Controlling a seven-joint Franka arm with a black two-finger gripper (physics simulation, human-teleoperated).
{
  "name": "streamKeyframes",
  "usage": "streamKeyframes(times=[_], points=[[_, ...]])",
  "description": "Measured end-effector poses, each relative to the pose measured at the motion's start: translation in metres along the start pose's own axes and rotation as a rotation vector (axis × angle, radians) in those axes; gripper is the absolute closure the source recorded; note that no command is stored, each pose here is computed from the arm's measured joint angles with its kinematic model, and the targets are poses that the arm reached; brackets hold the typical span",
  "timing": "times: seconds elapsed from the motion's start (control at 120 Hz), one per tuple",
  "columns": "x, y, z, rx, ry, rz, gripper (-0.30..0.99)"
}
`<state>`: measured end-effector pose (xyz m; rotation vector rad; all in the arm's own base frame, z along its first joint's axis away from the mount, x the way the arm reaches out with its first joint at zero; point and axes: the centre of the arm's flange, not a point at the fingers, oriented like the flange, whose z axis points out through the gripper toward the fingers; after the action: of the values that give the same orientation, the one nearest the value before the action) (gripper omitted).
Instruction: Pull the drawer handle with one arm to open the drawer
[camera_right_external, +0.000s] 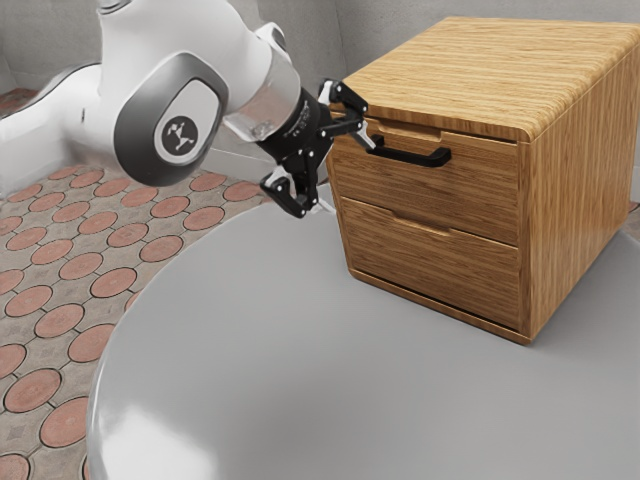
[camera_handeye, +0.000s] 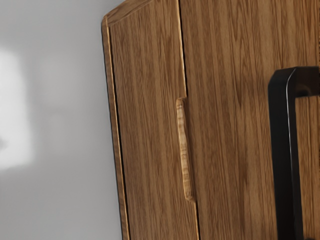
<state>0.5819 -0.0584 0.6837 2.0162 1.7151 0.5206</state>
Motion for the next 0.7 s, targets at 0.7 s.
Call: streamKeyframes(times=[0.7], points=[[0.003, 0.02, 0.026, -0.009, 0.009, -0.024, 0.0]])
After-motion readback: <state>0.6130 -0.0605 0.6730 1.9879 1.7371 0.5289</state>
